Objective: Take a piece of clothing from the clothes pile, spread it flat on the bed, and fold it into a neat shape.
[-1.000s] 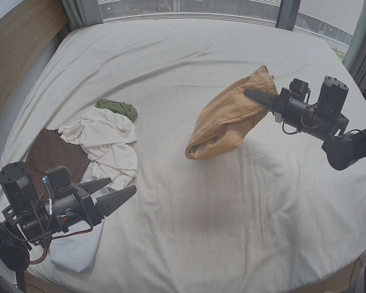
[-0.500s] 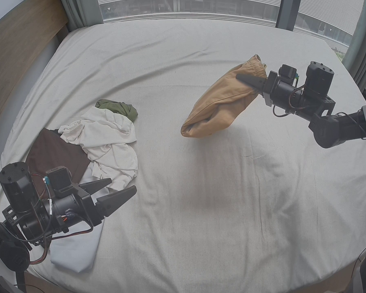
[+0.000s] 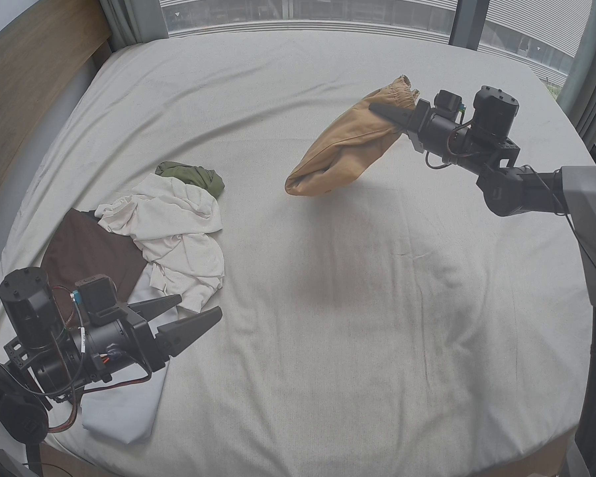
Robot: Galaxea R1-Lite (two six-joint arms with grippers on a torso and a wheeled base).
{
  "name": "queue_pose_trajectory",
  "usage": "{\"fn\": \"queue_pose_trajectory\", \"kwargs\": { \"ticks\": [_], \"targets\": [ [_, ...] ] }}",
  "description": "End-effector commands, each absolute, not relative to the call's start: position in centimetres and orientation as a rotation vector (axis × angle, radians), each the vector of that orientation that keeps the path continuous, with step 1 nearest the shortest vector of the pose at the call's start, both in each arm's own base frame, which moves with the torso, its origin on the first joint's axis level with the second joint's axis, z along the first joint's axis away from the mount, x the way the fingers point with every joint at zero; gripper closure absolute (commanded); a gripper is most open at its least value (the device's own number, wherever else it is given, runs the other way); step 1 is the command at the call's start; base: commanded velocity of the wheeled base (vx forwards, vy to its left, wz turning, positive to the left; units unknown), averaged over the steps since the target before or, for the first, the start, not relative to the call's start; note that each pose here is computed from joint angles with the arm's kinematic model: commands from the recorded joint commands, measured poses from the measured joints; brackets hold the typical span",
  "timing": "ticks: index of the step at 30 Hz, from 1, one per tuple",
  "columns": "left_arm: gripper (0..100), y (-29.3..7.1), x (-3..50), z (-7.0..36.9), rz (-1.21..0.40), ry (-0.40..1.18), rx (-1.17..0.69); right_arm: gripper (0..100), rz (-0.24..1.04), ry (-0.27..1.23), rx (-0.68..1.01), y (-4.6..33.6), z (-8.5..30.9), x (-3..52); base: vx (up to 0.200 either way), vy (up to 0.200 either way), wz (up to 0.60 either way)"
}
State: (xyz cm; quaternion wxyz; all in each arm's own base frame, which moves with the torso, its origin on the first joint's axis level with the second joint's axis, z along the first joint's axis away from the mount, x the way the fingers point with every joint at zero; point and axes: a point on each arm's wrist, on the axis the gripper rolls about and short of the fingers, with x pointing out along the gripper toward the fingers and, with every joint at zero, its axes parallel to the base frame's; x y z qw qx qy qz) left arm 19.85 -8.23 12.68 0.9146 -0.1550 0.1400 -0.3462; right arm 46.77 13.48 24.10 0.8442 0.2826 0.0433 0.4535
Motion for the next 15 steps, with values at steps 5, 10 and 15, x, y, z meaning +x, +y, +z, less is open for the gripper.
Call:
{"fn": "queue_pose_trajectory", "kwargs": {
  "ticks": [5,10,15],
  "targets": [
    [0,-8.2,19.7,12.4,-0.713,0.301,-0.32,100,0.874,0.213,0.626,12.5,16.2,51.1,0.0,0.0,0.0],
    [0,-8.1,19.6,12.5,-0.712,0.299,-0.32,100,0.828,0.26,0.64,11.1,14.0,51.5,0.0,0.0,0.0],
    [0,-8.1,19.6,12.5,-0.712,0.297,-0.32,100,0.792,0.333,0.606,10.3,12.3,49.6,0.0,0.0,0.0]
  ]
}}
